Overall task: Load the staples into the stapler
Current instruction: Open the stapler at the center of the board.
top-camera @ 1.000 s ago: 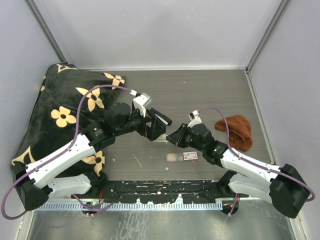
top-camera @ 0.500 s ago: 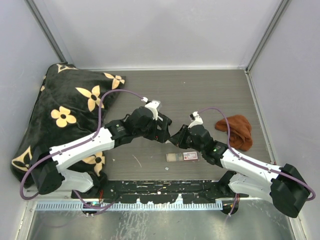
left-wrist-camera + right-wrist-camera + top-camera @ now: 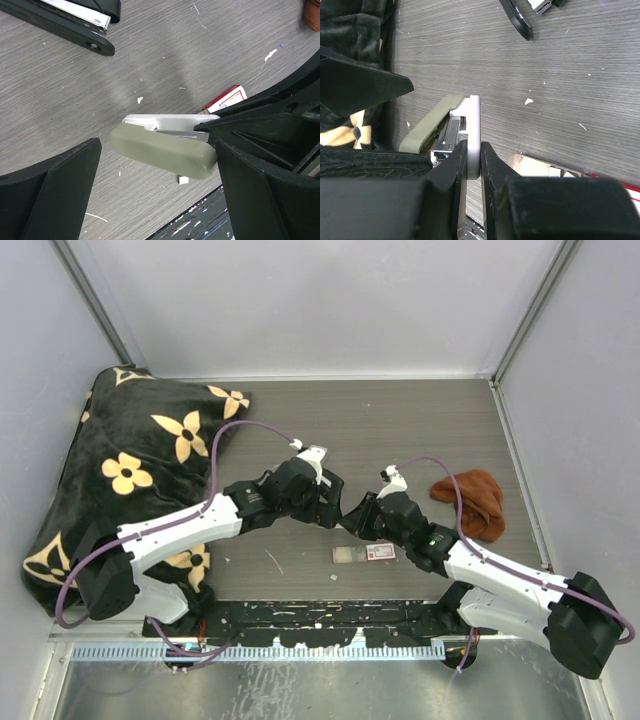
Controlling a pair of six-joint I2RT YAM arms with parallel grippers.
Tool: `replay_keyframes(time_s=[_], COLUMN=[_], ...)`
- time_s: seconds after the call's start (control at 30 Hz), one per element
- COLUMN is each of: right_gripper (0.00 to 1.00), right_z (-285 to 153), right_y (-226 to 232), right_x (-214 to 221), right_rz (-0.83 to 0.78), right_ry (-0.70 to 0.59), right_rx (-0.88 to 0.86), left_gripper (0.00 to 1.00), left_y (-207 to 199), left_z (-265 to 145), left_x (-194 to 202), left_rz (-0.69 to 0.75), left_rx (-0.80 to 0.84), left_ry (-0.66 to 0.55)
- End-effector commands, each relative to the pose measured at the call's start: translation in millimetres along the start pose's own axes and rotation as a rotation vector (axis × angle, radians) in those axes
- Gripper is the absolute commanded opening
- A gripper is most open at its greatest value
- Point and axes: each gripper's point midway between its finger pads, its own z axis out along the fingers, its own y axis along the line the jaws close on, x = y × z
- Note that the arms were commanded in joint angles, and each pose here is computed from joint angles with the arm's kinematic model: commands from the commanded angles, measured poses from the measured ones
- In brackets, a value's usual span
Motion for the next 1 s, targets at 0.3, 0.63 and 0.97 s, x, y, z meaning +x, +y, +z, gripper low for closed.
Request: replay_keyframes(time_s=[0.3,0.63,0.97], right_gripper=[0.01,0.01,0.01], right_z=[-18.0,-18.8,-22.4], right_y=[34.7,38.9,53.4], right_x=[-41.0,-38.0,-35.4], right_rz=[-0.004,0.011,0.056], right_ry=[-0.141,-0.117,-0.093], right_rx=[-0.084,-0.097,-0.164], left_gripper=[0.98,0.98,0.98], left_y=[74.7,129.2,149.3], left_z=[-38.0,-54.9,-44.6], left_x=[31.4,55.2,67.9], left_rz=[-0.056,-0.145,-0.167], left_rx=[-0.172,-0.280,-0.318], left_ry=[-0.021,-0.037,-0.021])
